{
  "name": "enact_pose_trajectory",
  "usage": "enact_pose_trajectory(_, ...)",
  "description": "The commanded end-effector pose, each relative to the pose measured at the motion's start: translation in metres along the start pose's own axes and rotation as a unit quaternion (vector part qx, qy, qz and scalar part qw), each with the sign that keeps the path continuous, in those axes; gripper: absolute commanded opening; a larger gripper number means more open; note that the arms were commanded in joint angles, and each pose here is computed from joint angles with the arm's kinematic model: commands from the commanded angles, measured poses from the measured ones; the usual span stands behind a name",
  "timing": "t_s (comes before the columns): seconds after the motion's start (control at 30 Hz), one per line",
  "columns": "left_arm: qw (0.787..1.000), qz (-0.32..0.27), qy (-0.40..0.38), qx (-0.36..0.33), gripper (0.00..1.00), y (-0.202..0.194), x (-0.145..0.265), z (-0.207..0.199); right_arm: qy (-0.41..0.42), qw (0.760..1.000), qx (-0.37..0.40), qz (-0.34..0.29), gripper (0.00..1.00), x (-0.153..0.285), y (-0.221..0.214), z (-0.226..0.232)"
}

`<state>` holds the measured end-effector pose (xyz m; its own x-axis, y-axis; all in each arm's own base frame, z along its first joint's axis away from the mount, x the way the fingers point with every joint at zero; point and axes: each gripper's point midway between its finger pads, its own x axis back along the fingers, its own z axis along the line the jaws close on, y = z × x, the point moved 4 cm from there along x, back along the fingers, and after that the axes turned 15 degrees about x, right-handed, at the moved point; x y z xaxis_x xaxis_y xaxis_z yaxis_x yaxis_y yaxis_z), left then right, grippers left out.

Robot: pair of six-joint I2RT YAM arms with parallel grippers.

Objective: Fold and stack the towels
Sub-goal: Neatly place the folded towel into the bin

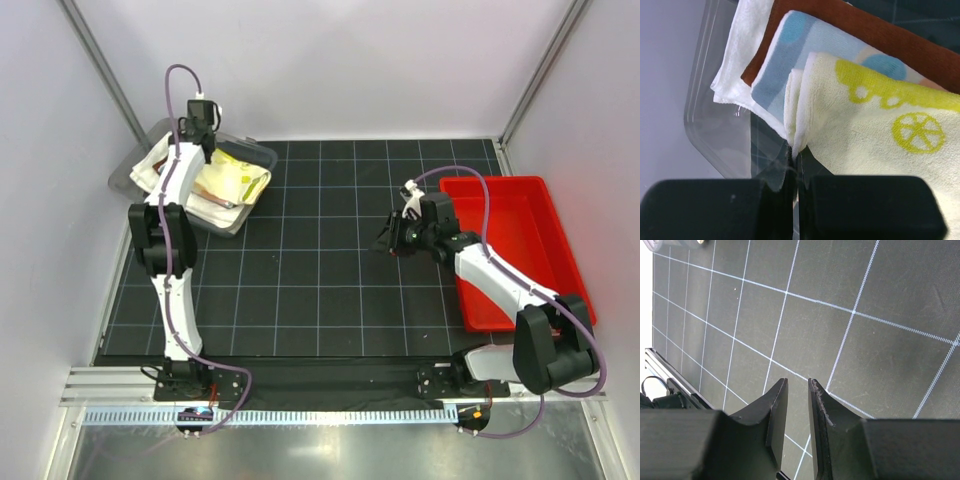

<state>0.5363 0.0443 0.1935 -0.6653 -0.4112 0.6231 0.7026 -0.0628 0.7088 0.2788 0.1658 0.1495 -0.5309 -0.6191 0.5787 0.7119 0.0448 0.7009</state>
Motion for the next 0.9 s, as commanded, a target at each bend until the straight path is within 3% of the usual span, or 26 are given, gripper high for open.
enact_pose_trajectory(0.0, 0.998, -0.049, 0.0, 0.031, 0.0, 0.03, -0.002, 0.014, -0.002, 1.0, 0.02, -0.022, 0.31, 0.002, 0.02, 0.002)
enact_pose_trajectory(0.2, 0.997, -0.058, -0.018, 0.048, 0.0, 0.034, -0.015, 0.012, -0.008, 0.999, 0.023, -0.022, 0.31, 0.0, 0.023, 0.0)
enact_pose_trajectory(0.63, 0.994, -0.054, -0.01, 0.097, 0.02, 0.033, -0.058, 0.053, -0.017, 1.0, 0.023, -0.004, 0.31, -0.013, 0.02, -0.01)
enact_pose_trajectory(0.67, 0.994, -0.053, -0.007, 0.1, 0.09, 0.032, -0.062, 0.054, -0.018, 1.0, 0.025, -0.004, 0.3, -0.014, 0.02, -0.011)
enact_pose_trajectory(0.7, 0.993, -0.052, -0.007, 0.101, 0.33, 0.032, -0.064, 0.054, -0.02, 1.0, 0.023, -0.004, 0.31, -0.014, 0.02, -0.012)
enact_pose_trajectory(0.8, 0.992, -0.049, 0.007, 0.116, 0.66, 0.032, -0.064, 0.057, -0.021, 1.0, 0.022, -0.003, 0.31, -0.016, 0.02, -0.013)
enact_pose_trajectory(0.87, 0.989, -0.055, -0.019, 0.134, 0.67, 0.038, -0.05, 0.054, -0.02, 1.0, 0.021, -0.001, 0.31, -0.016, 0.02, -0.013)
